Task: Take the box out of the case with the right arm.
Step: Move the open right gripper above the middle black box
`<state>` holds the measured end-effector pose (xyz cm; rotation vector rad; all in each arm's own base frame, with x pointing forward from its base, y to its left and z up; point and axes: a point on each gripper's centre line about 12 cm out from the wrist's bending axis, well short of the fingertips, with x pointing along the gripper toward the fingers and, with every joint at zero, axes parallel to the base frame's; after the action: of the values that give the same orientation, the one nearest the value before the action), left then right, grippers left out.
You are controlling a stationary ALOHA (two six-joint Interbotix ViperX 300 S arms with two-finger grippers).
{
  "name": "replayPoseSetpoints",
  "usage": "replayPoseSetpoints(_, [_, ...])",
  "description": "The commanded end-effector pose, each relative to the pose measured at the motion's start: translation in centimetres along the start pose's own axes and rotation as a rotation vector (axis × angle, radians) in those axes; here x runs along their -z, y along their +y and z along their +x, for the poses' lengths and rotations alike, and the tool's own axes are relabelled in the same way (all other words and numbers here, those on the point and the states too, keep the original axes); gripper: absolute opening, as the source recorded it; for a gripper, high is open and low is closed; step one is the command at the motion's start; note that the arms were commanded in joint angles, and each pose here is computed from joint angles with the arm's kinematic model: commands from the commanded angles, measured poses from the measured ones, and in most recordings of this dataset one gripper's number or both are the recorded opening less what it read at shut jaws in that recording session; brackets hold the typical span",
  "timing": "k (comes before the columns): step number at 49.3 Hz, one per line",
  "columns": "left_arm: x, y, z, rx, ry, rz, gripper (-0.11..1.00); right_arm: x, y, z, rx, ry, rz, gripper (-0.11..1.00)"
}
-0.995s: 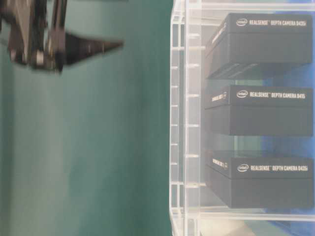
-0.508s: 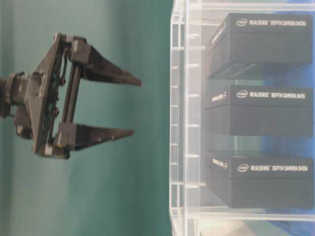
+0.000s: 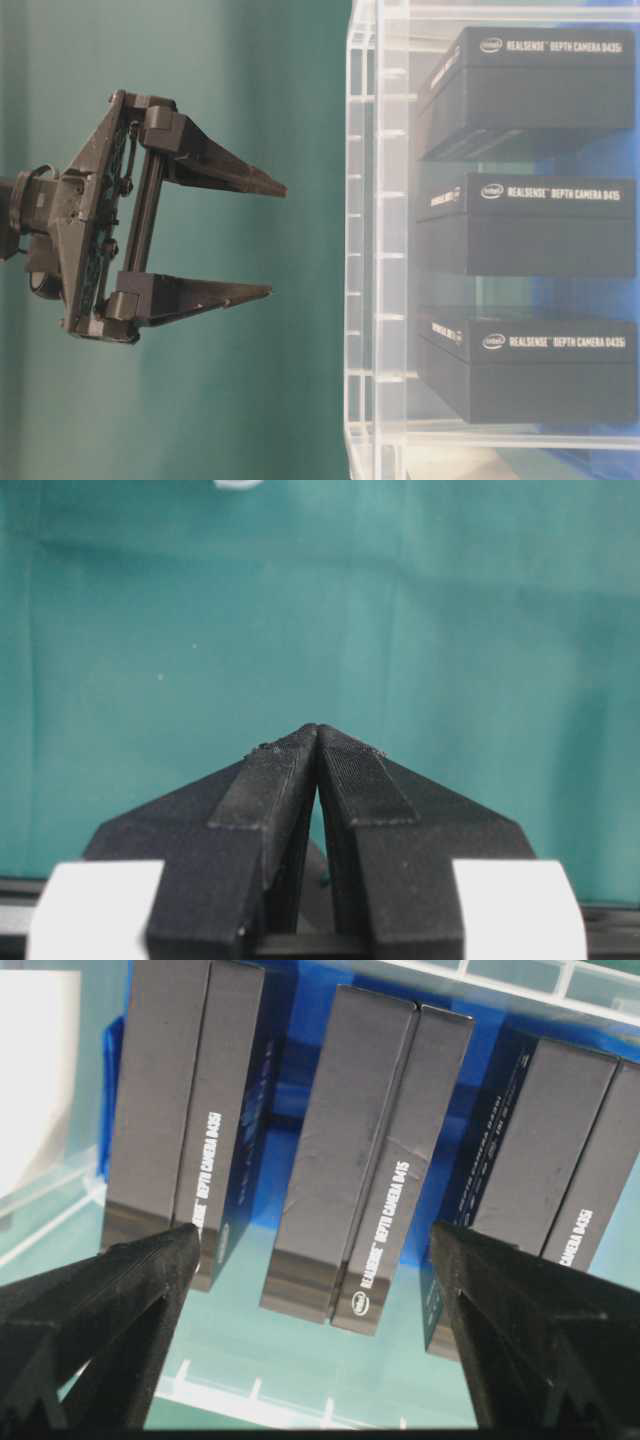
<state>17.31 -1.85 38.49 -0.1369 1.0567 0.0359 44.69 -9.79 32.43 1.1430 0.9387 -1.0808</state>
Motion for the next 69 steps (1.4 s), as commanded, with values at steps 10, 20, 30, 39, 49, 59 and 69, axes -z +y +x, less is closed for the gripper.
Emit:
replayPoseSetpoints(10, [-0.47, -0.09, -0.65, 0.004, -0.024, 0.001, 0.02, -0.08, 0.26, -1.38, -0.038, -0.007, 0.002, 0.94])
replayPoseSetpoints(20, [-0.49, -0.11, -0.69, 0.005, -0.026, -0.001, 0.02, -0.09, 0.29, -1.42, -0.039, -0.008, 0.000, 0.94])
replayPoseSetpoints(30, [-0.50, -0.09, -0.69, 0.004, -0.026, -0.002, 0.02, -0.09, 0.27, -1.42, -0.038, -0.007, -0.001, 0.94])
replayPoseSetpoints(39, [-0.49, -0.11, -0.69, 0.005, -0.026, -0.002, 0.02, -0.01, 0.27, -1.39, -0.037, -0.007, -0.003, 0.94])
replayPoseSetpoints(49, [-0.49, -0.11, -0.69, 0.005, -0.026, -0.002, 0.02, -0.03, 0.26, -1.39, -0.036, -0.008, -0.001, 0.94])
replayPoseSetpoints(59, [-0.47, -0.11, -0.65, 0.005, -0.024, 0.000, 0.02, 0.05, 0.26, -1.35, -0.035, -0.007, -0.002, 0.94])
replayPoseSetpoints(69, [-0.49, -0.11, -0.65, 0.005, -0.026, -0.002, 0.02, 0.12, 0.28, -1.36, -0.035, -0.007, -0.003, 0.94])
